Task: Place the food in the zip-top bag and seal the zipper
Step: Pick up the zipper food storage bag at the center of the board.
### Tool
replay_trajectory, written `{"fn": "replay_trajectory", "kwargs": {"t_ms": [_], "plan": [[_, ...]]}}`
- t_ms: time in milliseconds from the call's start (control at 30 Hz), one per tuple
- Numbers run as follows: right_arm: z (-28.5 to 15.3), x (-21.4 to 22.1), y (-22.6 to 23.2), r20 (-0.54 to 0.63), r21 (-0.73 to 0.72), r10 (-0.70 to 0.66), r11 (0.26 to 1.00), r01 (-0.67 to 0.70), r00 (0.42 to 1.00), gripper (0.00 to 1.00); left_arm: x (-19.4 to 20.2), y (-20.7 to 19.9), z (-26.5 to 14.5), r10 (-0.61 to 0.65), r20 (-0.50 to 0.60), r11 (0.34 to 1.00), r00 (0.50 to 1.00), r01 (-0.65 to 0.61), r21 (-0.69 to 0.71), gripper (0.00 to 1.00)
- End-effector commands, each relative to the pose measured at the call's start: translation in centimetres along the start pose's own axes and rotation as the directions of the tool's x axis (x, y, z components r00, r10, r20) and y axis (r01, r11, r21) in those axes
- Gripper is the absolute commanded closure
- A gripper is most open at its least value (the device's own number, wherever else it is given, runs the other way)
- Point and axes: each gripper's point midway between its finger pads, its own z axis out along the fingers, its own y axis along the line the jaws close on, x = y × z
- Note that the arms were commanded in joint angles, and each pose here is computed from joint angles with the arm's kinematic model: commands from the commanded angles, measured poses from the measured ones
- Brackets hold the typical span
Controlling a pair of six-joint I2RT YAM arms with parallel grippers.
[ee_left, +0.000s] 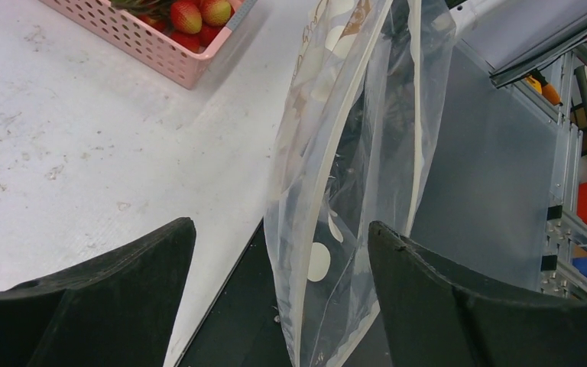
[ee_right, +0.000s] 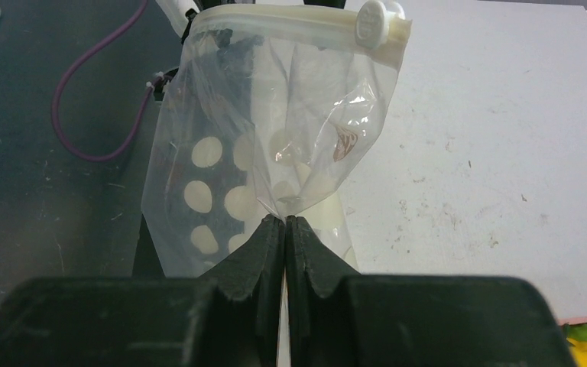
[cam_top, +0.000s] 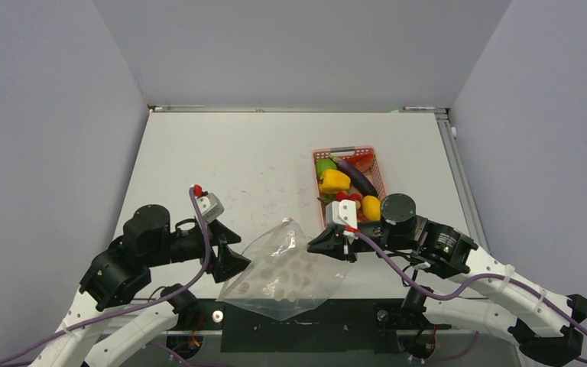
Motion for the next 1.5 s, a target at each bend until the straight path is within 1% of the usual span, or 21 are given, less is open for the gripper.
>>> {"fn": "replay_trajectory", "kwargs": {"t_ms": [0, 100, 233, 333, 500, 600, 667, 867, 1033, 1067, 1167, 1233, 1333, 1467], "plan": [[-0.9, -3.5, 0.4, 0.100, -0.007, -0.067, 0.998, 0.068, 0.993, 0.95, -0.4, -1.2, 0.2, 0.030, 0.006, 0.997, 1.000, -0.030, 0.077, 0.23], [-1.1, -3.7, 0.3, 0.101, 0.001, -0.077, 0.997, 0.077, 0.992, 0.95, -0.2, -1.2, 0.1, 0.035, -0.007, 0.996, 0.999, -0.035, 0.080, 0.29], [-1.1, -3.3, 0.2, 0.073, 0.003, -0.069, 0.998, 0.069, 0.995, 0.95, -0.2, -1.2, 0.0, 0.041, -0.009, 0.996, 0.999, -0.040, 0.078, 0.38], [-1.0, -3.0, 0.2, 0.057, -0.002, -0.060, 0.998, 0.060, 0.997, 0.95, -0.2, -1.2, 0.1, 0.043, -0.009, 0.996, 0.999, -0.042, 0.082, 0.47], [-1.2, -3.0, 0.4, 0.060, -0.004, -0.057, 0.998, 0.058, 0.997, 0.95, -0.5, -1.2, 0.3, 0.043, -0.006, 0.996, 0.999, -0.042, 0.084, 0.60], [-1.1, -2.9, 0.4, 0.059, -0.006, -0.050, 0.999, 0.051, 0.997, 0.95, -0.8, -1.4, 0.6, 0.035, 0.003, 0.994, 0.999, -0.035, 0.100, 0.64], [-1.0, -2.9, 0.4, 0.058, -0.005, -0.043, 0.999, 0.043, 0.997, 0.95, -0.9, -1.7, 0.8, 0.031, 0.005, 0.992, 1.000, -0.031, 0.119, 0.69], [-0.9, -3.3, 0.0, 0.073, 0.012, -0.035, 0.999, 0.035, 0.997, 0.95, -0.7, -2.2, 1.1, 0.031, -0.007, 0.986, 0.999, -0.030, 0.165, 1.00], [-1.1, -3.5, -0.5, 0.076, 0.044, -0.039, 0.998, 0.036, 0.996, 0.94, -0.5, -2.5, 1.2, 0.030, -0.014, 0.981, 0.999, -0.027, 0.192, 1.00], [-1.1, -3.5, -0.6, 0.075, 0.052, -0.039, 0.998, 0.035, 0.996, 0.92, -0.6, -2.6, 1.1, 0.031, -0.006, 0.982, 0.999, -0.029, 0.189, 1.00], [-1.3, -3.4, -1.0, 0.072, 0.083, -0.030, 0.996, 0.024, 0.997, 0.80, -1.4, -2.4, 0.7, 0.036, 0.023, 0.986, 0.999, -0.039, 0.162, 1.00], [-1.4, -3.3, -1.6, 0.071, 0.119, -0.020, 0.993, 0.012, 0.997, 0.70, -1.7, -2.2, 0.6, 0.037, 0.037, 0.989, 0.999, -0.042, 0.140, 1.00], [-1.6, -3.2, -2.5, 0.068, 0.174, -0.006, 0.985, -0.006, 0.998, 0.58, -1.9, -1.9, 0.6, 0.031, 0.048, 0.993, 0.998, -0.037, 0.116, 1.00], [-2.1, -3.1, -3.7, 0.062, 0.249, 0.002, 0.968, -0.018, 0.998, 0.44, -2.7, -0.5, 0.3, 0.027, 0.087, 0.999, 0.996, -0.028, 0.014, 1.00]]}}
